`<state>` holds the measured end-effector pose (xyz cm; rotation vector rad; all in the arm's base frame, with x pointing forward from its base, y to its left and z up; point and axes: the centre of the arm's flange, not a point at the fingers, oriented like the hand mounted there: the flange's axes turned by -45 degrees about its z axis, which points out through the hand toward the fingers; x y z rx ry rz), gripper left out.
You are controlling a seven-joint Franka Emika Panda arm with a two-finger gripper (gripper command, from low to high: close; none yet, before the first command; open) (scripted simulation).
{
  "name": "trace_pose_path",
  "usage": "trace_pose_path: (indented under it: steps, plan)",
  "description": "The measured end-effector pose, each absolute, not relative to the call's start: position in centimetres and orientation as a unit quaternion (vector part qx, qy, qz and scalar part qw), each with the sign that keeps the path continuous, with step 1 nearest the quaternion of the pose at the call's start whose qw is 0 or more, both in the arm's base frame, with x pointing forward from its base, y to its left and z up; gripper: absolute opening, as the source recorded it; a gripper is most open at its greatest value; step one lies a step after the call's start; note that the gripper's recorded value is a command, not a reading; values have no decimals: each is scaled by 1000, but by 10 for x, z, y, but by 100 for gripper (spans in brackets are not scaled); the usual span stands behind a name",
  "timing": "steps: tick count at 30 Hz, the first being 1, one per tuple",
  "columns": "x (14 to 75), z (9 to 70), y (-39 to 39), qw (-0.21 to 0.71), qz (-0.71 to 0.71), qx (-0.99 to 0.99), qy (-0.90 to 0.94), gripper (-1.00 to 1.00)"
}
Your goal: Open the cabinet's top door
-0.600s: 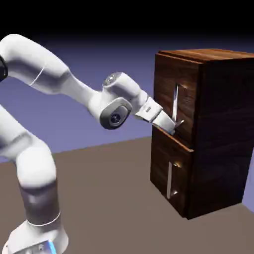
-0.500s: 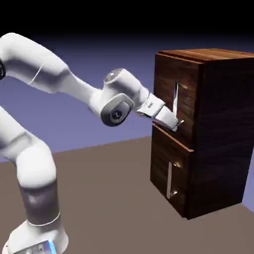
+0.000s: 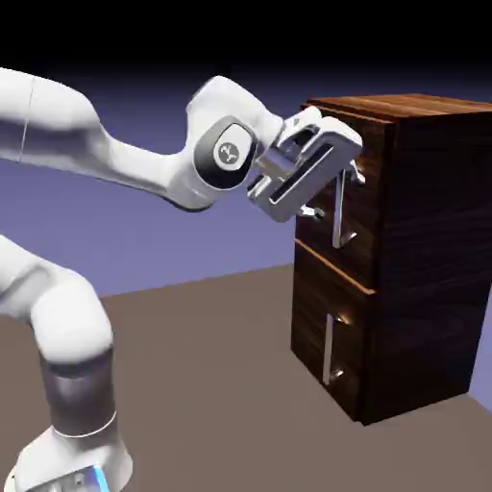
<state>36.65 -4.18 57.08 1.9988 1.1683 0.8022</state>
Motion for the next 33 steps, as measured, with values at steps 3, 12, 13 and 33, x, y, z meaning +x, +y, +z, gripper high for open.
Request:
trace_pose_path:
  steps: [3, 12, 13, 33]
  plan:
    - [361, 571, -41, 374, 295, 726, 496, 100]
    - [346, 566, -39, 471, 249, 582, 614, 100]
    - [345, 564, -39, 481, 244, 564, 625, 100]
    - [335, 513, -36, 643, 113, 178, 737, 100]
